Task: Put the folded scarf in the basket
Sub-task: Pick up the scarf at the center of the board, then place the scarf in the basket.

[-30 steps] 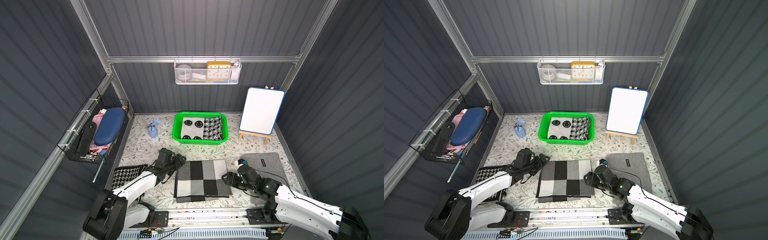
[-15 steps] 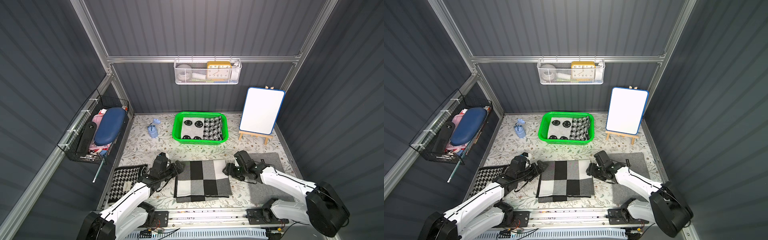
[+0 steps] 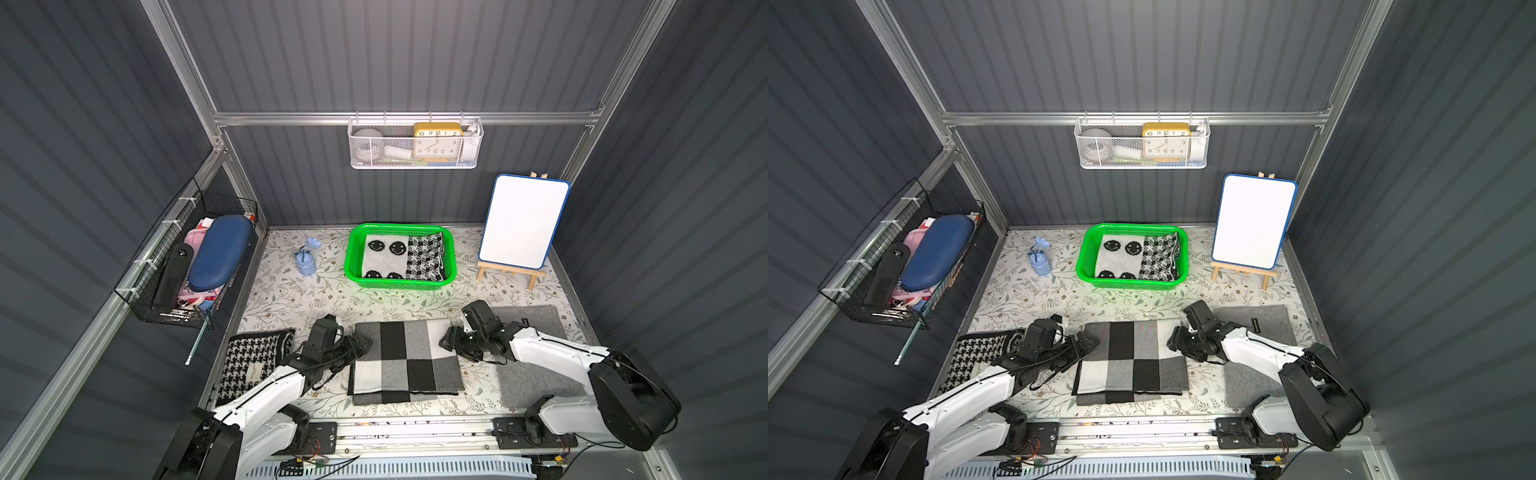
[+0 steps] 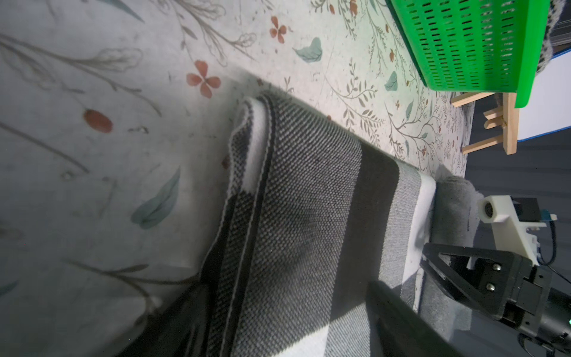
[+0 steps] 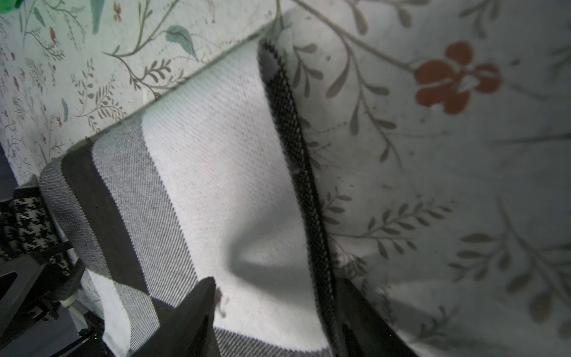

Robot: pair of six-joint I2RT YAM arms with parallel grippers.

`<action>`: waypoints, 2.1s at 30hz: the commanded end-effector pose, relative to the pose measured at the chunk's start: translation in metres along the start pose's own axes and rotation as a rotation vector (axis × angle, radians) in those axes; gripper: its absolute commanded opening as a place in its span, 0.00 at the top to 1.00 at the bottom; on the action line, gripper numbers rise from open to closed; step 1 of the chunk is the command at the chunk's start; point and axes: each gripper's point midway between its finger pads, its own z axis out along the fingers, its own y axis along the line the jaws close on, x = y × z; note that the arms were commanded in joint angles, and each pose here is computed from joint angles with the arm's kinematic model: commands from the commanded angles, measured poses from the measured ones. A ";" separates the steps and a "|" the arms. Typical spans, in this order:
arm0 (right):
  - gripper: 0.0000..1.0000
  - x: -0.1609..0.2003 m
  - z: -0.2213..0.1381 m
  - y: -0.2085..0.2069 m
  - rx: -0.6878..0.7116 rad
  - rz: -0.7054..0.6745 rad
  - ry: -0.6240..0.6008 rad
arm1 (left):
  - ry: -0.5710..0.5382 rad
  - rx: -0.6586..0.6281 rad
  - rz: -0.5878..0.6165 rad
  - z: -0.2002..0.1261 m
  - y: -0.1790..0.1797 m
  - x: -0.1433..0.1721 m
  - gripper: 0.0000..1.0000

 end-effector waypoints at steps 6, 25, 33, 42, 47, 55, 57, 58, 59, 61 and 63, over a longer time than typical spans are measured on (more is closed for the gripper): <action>0.36 0.015 0.015 -0.005 -0.015 0.047 0.081 | 0.029 -0.020 -0.033 0.005 0.015 0.015 0.20; 0.87 0.021 0.016 0.005 -0.063 0.038 0.086 | 0.013 0.027 -0.029 0.010 -0.001 0.006 0.78; 1.00 0.020 -0.011 0.028 -0.147 -0.018 0.030 | -0.031 0.155 0.056 -0.005 -0.038 -0.007 1.00; 1.00 0.011 -0.069 0.057 -0.268 -0.082 -0.123 | -0.112 0.254 0.115 -0.038 -0.075 -0.023 1.00; 1.00 0.006 -0.102 0.072 -0.334 -0.122 -0.200 | -0.134 0.327 0.168 -0.053 -0.101 -0.031 1.00; 1.00 -0.030 -0.136 0.086 -0.263 -0.187 -0.373 | -0.257 0.318 0.245 -0.073 -0.137 -0.070 1.00; 1.00 -0.041 -0.145 0.091 -0.235 -0.206 -0.417 | -0.296 0.301 0.258 -0.076 -0.146 -0.085 1.00; 1.00 -0.047 -0.149 0.095 -0.221 -0.216 -0.437 | -0.311 0.293 0.262 -0.077 -0.151 -0.092 1.00; 1.00 -0.053 -0.152 0.099 -0.208 -0.224 -0.452 | -0.310 0.289 0.260 -0.077 -0.155 -0.096 1.00; 1.00 -0.066 -0.158 0.111 -0.194 -0.249 -0.474 | -0.325 0.261 0.250 -0.075 -0.163 -0.110 1.00; 1.00 -0.078 -0.160 0.123 -0.184 -0.268 -0.486 | -0.364 0.236 0.261 -0.076 -0.171 -0.126 1.00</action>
